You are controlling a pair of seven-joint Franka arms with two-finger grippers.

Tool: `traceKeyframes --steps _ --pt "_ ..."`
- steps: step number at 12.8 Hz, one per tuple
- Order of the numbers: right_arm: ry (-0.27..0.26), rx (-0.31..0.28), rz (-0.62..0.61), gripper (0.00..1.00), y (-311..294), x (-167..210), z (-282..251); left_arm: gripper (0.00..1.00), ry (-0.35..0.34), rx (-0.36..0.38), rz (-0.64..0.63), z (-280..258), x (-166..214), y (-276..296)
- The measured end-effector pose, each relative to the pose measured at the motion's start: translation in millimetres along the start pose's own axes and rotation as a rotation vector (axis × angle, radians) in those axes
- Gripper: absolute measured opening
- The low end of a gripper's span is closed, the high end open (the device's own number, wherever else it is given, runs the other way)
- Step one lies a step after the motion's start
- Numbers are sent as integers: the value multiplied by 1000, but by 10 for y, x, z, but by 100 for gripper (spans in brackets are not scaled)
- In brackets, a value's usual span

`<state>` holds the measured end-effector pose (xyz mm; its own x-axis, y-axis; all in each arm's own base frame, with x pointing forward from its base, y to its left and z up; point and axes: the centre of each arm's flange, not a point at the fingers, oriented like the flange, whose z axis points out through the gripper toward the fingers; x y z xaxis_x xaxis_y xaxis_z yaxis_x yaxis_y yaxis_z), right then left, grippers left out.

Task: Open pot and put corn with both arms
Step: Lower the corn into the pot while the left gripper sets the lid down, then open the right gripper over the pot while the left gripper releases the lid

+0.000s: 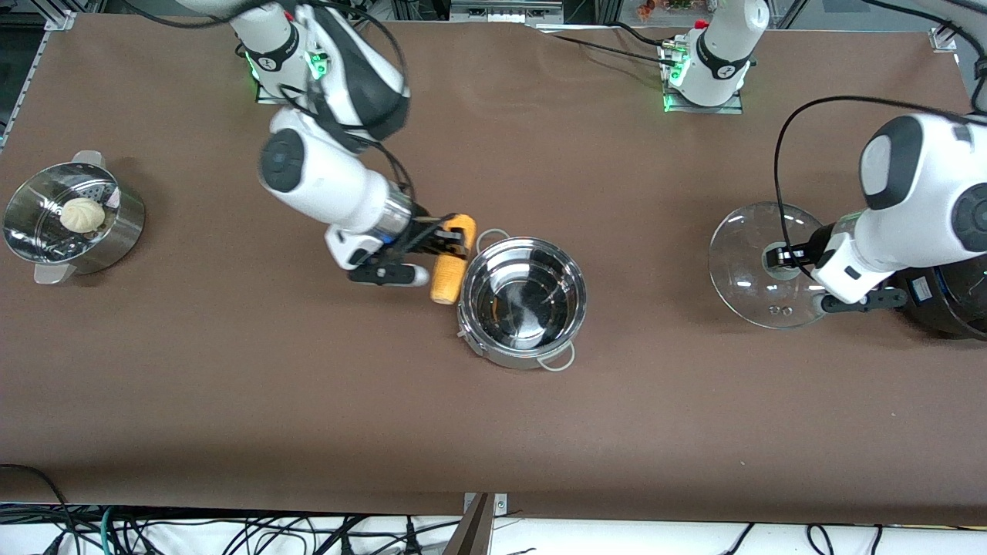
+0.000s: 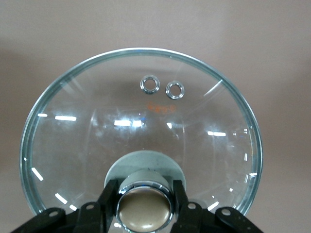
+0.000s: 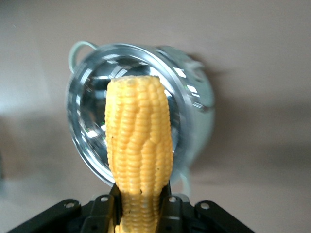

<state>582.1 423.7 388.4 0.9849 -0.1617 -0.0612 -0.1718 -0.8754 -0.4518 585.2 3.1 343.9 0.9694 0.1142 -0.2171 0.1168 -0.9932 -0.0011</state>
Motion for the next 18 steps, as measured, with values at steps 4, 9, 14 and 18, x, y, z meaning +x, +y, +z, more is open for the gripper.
traceKeyframes --steps 4,9,14,18 --pt "69 89 29 31 -245 78 881 51 1 -3 22 890 -214 82" --pt "63 139 68 31 -70 -41 1765 51 19 -16 26 1323 -98 84" --pt "73 172 65 78 -204 -22 1660 65 20 -21 41 1374 -56 -25" --pt "109 185 12 100 -398 -10 1348 100 28 -19 63 696 39 -186"
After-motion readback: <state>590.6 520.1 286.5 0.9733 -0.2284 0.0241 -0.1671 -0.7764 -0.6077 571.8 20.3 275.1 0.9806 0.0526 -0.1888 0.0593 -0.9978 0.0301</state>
